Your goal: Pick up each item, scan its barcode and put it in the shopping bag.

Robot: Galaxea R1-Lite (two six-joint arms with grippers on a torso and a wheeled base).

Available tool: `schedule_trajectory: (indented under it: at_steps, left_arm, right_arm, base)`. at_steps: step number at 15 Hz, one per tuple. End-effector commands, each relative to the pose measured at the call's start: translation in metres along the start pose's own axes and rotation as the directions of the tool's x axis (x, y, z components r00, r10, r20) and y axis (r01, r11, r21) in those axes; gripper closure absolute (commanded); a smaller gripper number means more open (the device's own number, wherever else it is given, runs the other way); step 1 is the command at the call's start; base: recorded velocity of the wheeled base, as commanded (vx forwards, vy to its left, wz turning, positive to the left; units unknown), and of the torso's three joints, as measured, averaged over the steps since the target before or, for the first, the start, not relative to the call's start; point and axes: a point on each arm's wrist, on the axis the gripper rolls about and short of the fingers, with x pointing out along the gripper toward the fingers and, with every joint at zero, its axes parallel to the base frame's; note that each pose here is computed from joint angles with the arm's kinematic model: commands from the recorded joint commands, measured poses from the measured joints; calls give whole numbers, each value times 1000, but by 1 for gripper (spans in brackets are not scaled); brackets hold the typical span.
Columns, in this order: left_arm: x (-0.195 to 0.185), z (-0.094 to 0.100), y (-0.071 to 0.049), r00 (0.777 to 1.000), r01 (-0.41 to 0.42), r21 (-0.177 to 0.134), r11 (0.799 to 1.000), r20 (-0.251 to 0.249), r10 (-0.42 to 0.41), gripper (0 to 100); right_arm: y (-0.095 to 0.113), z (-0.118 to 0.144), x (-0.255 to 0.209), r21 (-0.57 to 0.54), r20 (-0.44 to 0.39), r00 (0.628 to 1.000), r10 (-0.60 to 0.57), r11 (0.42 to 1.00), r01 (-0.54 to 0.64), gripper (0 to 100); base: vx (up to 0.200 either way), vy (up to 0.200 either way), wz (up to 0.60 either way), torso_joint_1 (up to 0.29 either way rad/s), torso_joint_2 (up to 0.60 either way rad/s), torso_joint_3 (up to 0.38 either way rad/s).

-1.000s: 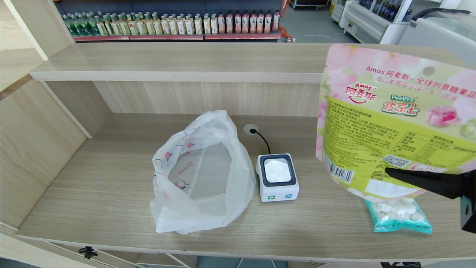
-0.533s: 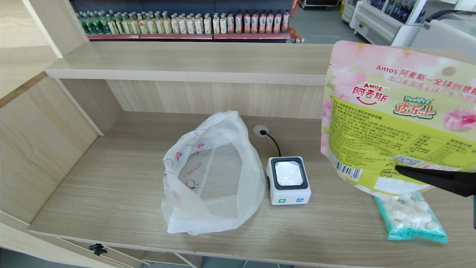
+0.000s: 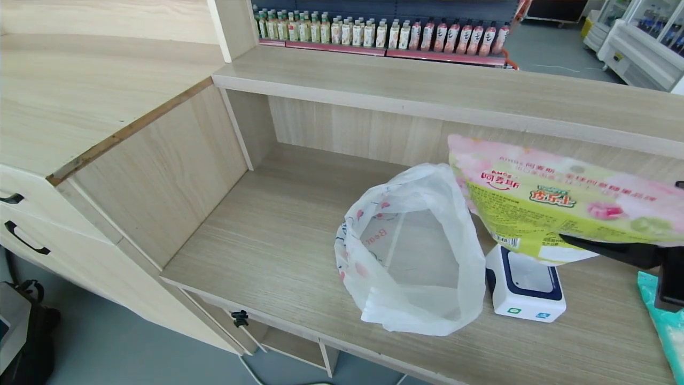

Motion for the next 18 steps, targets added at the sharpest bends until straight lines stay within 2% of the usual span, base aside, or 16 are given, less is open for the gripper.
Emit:
schedule_trajectory:
  at_steps: [1, 5, 10, 15, 18]
  left_arm:
    - [0, 0, 0, 1000, 1, 0, 1000, -2, -1, 0]
    - [0, 0, 0, 1000, 1, 0, 1000, -2, -1, 0]
    - [0, 0, 0, 1000, 1, 0, 1000, -2, -1, 0]
    - [0, 0, 0, 1000, 1, 0, 1000, -2, -1, 0]
    - [0, 0, 0, 1000, 1, 0, 1000, -2, -1, 0]
  right_arm:
    - [-7, -34, 14, -91, -99, 995, -22, 996, 13, 100]
    - [-7, -63, 46, -293, -68, 997, -43, 956, 21, 100]
    - [-11, -83, 75, -504, 59, 998, 3, 863, 27, 100]
    - [-10, -103, 96, -624, 97, 995, -2, 779, 62, 100]
    - [-5, -114, 106, -645, 110, 993, 31, 763, 48, 100]
  base:
    - [0, 0, 0, 0, 0, 0]
    - [0, 0, 0, 0, 0, 0]
    - [0, 0, 0, 0, 0, 0]
    - [0, 0, 0, 0, 0, 0]
    - [0, 0, 0, 0, 0, 0]
